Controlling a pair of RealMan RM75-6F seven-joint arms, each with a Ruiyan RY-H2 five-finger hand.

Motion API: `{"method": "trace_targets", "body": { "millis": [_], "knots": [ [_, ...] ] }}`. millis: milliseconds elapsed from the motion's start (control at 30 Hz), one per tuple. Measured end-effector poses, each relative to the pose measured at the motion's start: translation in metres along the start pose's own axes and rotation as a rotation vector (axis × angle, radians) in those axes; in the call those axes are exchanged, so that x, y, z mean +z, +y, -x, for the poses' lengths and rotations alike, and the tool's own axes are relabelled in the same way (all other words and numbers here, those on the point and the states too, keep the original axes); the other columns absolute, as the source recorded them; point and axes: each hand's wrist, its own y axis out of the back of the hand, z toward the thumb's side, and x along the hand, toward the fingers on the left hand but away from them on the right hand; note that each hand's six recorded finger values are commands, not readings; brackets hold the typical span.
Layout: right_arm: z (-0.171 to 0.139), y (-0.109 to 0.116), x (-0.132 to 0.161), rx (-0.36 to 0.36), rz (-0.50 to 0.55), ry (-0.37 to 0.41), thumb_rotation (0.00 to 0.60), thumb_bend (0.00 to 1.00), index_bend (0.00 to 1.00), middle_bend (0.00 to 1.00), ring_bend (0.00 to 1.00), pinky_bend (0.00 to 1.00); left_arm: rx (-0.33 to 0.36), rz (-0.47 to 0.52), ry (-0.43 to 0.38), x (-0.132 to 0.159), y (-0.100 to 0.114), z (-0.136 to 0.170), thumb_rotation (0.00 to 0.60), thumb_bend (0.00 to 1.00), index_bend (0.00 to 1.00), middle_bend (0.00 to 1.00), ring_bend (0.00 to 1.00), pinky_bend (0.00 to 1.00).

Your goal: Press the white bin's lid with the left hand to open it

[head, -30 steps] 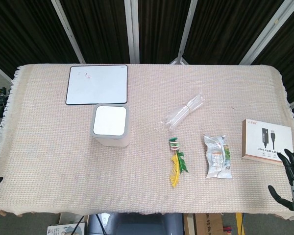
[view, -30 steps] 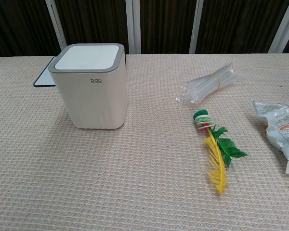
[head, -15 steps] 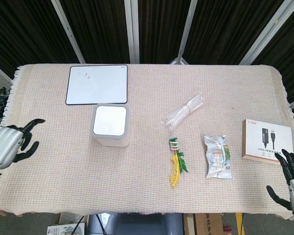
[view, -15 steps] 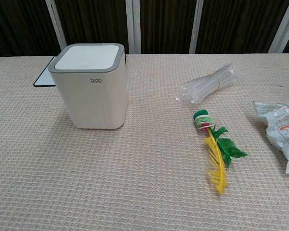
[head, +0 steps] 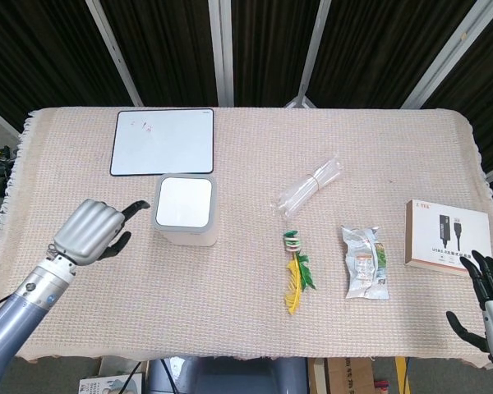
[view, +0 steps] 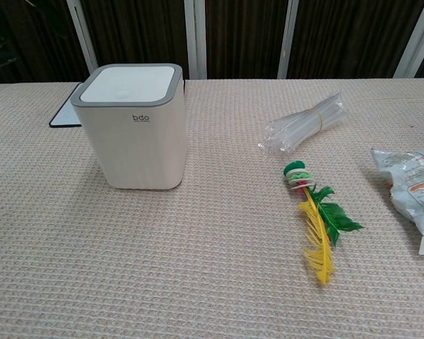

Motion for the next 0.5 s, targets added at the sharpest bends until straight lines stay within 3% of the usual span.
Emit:
{"method": "trace_targets", "body": {
  "millis": [500],
  "knots": [
    [0.001, 0.001, -0.002, -0.008, 0.004, -0.004, 0.600, 0.27, 0.12, 0.06, 0.02, 0.01, -0.081, -0.044, -0.046, 0.045, -0.027, -0.037, 0.600, 0.65, 0.24, 0.88, 0.74, 0.64]
  ]
}}
